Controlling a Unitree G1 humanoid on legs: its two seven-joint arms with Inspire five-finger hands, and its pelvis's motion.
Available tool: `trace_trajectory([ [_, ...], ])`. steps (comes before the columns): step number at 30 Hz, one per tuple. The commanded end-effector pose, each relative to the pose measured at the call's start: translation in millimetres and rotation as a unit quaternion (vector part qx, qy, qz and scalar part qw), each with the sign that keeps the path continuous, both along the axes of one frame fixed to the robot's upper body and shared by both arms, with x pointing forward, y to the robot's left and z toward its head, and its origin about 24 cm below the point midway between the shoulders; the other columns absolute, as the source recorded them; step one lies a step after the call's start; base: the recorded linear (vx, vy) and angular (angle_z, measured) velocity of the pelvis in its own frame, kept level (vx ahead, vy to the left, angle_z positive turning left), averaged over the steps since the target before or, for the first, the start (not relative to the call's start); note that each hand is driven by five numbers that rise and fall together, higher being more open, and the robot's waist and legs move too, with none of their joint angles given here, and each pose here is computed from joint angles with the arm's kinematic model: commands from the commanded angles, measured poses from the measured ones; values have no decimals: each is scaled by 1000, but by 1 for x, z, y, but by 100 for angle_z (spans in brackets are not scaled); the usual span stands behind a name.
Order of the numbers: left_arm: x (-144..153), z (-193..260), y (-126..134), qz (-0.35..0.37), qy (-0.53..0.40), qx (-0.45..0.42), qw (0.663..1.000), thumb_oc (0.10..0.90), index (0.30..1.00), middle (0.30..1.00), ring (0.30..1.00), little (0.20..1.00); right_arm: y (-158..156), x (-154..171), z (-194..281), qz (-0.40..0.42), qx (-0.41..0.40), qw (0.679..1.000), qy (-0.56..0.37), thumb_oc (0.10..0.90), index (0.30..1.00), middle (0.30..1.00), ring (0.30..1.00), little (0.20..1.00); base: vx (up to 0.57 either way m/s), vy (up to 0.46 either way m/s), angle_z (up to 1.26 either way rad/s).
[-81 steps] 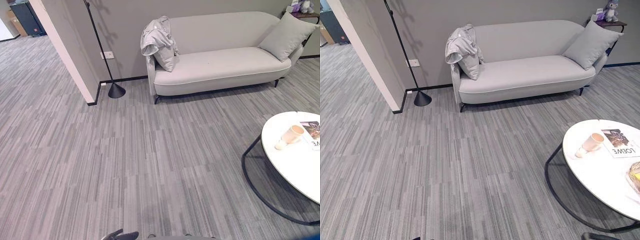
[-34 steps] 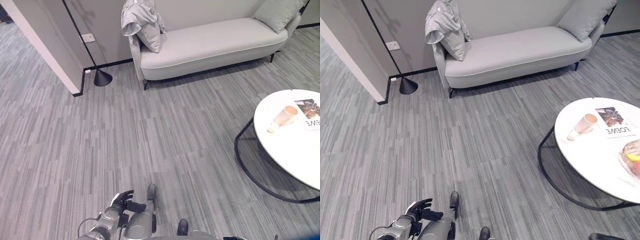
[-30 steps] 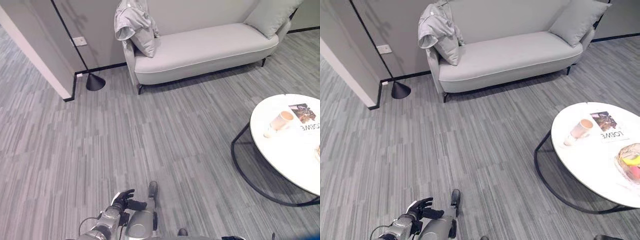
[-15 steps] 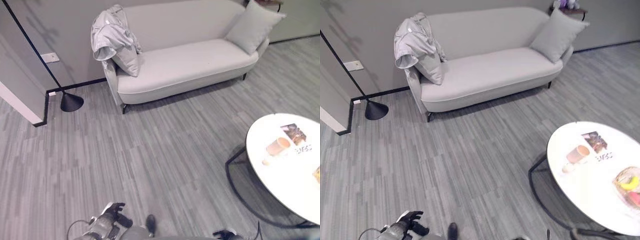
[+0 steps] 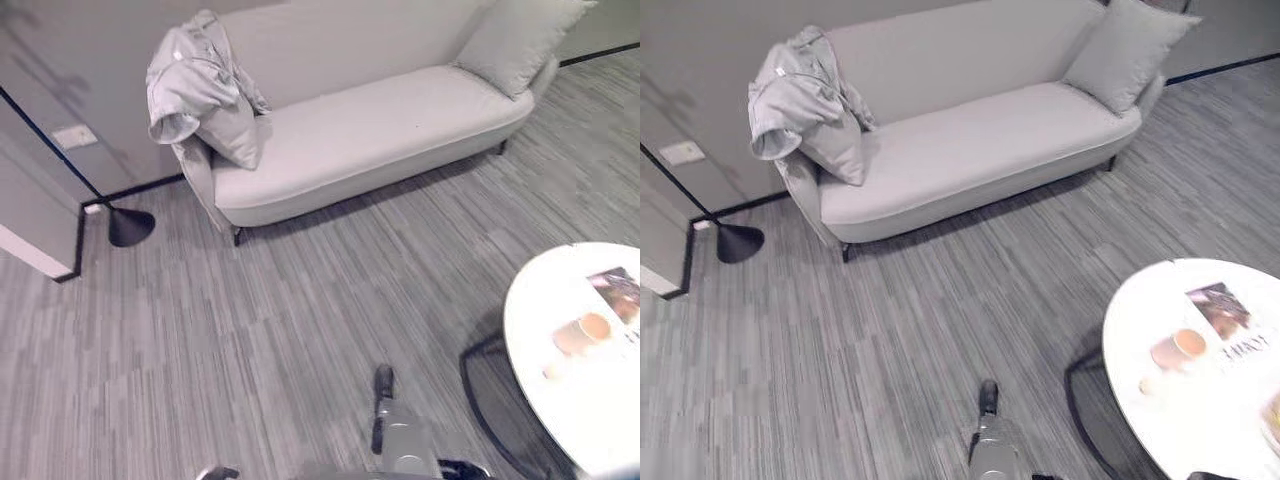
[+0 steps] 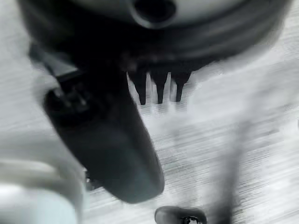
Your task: Hang the clothes on the sofa on the clothes rack.
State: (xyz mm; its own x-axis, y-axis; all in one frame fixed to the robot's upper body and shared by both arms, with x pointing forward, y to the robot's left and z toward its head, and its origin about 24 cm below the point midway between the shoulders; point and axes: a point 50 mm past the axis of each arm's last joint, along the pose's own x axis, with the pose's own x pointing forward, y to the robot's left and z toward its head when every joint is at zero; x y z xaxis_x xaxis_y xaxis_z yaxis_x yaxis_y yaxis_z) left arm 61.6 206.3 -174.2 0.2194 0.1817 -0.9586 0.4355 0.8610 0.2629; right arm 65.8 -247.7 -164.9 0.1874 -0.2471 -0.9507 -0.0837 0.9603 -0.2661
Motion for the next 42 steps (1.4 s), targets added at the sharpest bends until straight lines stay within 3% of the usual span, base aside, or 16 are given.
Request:
trace_trajectory([
  [1, 29, 5, -2, -45, -47, -4, 998, 800, 900, 900, 900, 900, -7, 20, 5, 68, -23, 997, -19, 800, 900, 900, 900, 900, 384, -268, 41],
  [4, 32, 6, -1, -53, -52, 1, 997, 800, 900, 900, 900, 900, -7, 34, 9, 108, -31, 993, -35, 800, 900, 900, 900, 900, 393, -296, 10],
  [5, 44, 10, 2, -63, -72, 6, 995, 800, 900, 900, 900, 900, -10, 46, 13, 169, -52, 983, -38, 800, 900, 900, 900, 900, 251, -310, -17],
  [9, 69, 19, 7, -46, -131, 20, 990, 800, 900, 900, 900, 900, -22, 59, 21, 187, -91, 977, -50, 800, 900, 900, 900, 900, 241, -333, 16],
  [14, 54, 14, 4, 63, -122, -6, 990, 800, 900, 900, 900, 900, -20, 49, 18, 110, -65, 990, -60, 800, 900, 900, 900, 900, 296, -65, 27],
  [16, 44, 10, 2, 114, -106, -24, 988, 800, 900, 900, 900, 900, -12, 43, 13, 131, -58, 989, -46, 800, 900, 900, 900, 900, 429, 61, 29],
  [23, 27, 6, 4, 176, -83, -35, 980, 800, 900, 900, 900, 900, 5, 34, 7, 193, -39, 980, -22, 800, 900, 900, 900, 900, 352, 119, 21],
  [28, 25, 6, 7, 136, -71, -23, 988, 800, 900, 900, 900, 900, -1, 24, 5, 151, -32, 988, -11, 800, 900, 900, 900, 900, 310, 167, -29],
  [30, 39, 10, 11, 52, -85, 0, 995, 800, 900, 900, 900, 900, -4, 9, 3, 124, -30, 992, 7, 800, 900, 900, 900, 900, 367, 305, -22],
  [34, 55, 15, 14, 23, -106, 4, 994, 800, 900, 900, 900, 900, -1, 2, 1, 96, -24, 995, 9, 800, 900, 900, 900, 900, 341, 321, 22],
  [35, 57, 16, 14, 27, -107, 11, 994, 800, 900, 900, 900, 900, -3, 8, 3, 36, -28, 999, -17, 800, 900, 900, 900, 900, 204, 312, 50],
  [36, 57, 16, 14, 27, -107, 11, 994, 800, 900, 900, 900, 900, -4, 8, 3, 36, -28, 999, -17, 800, 900, 900, 900, 900, 231, 362, 57],
  [39, 41, 11, 11, 52, -87, 24, 995, 800, 900, 900, 900, 900, -10, 30, 10, -67, -60, 991, -95, 800, 900, 900, 900, 900, 297, 393, 55],
  [40, 35, 10, 12, 55, -83, 29, 995, 800, 900, 900, 900, 900, -9, 52, 18, -84, -75, 983, -145, 800, 900, 900, 900, 900, 303, 327, 52],
  [42, 31, 9, 13, 51, -80, 35, 995, 800, 900, 900, 900, 900, -11, 64, 24, -93, -84, 976, -180, 800, 900, 900, 900, 900, 284, 156, 8],
])
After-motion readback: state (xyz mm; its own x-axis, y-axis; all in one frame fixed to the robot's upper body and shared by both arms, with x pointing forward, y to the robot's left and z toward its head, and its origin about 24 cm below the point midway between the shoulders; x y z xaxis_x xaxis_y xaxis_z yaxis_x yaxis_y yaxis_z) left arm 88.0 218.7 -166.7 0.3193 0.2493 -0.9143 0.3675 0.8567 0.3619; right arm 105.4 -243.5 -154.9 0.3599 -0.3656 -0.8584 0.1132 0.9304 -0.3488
